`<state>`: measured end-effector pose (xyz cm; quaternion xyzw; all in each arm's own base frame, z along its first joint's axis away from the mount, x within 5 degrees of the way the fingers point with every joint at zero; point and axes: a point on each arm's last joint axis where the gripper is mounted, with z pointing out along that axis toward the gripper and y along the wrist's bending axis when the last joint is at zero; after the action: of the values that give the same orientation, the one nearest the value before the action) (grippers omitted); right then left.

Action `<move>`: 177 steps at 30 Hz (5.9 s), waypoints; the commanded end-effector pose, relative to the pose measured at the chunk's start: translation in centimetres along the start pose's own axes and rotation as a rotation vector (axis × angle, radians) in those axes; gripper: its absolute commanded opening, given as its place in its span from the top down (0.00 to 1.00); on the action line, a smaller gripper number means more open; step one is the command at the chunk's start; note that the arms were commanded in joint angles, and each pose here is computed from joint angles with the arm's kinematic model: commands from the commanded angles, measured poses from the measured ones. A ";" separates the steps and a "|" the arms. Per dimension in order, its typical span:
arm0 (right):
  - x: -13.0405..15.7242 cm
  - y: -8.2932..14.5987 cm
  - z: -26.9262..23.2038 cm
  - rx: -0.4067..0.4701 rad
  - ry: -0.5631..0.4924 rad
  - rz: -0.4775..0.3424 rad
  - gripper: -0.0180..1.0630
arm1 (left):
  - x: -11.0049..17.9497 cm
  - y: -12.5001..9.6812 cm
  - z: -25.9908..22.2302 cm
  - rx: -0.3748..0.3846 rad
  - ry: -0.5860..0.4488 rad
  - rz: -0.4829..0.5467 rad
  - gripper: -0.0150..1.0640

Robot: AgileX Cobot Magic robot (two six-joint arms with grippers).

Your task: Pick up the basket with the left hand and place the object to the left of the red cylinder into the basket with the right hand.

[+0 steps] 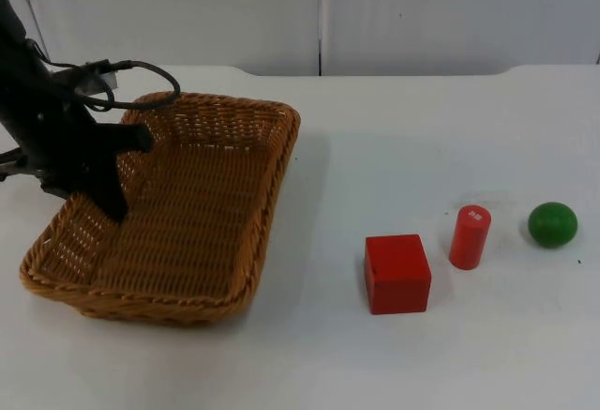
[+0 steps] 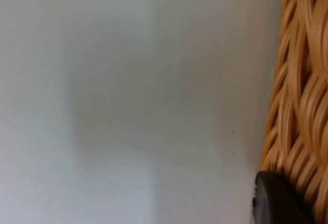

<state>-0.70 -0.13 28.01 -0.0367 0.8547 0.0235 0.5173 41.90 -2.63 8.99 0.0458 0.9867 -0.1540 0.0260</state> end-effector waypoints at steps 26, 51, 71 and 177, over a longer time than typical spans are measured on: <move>0.0 -0.1 0.0 0.009 -0.006 -0.004 0.01 | 0.8 -3.1 -6.4 0.088 -0.009 -0.040 0.99; 0.0 -0.1 0.0 0.009 -0.006 -0.004 0.01 | 6.0 -7.3 -14.4 0.221 -0.069 -0.058 0.99; 0.0 -0.1 0.0 0.009 -0.006 -0.004 0.01 | 14.5 -8.8 -16.6 0.226 -0.072 -0.060 0.99; -19.1 0.9 19.8 -0.088 0.176 -0.154 0.01 | 20.0 -9.2 -17.3 0.191 -0.061 -0.031 0.99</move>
<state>25.01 2.98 35.63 -0.1233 0.8928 0.0171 0.4329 20.66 -4.04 26.58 0.0290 0.9713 -0.2316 0.0461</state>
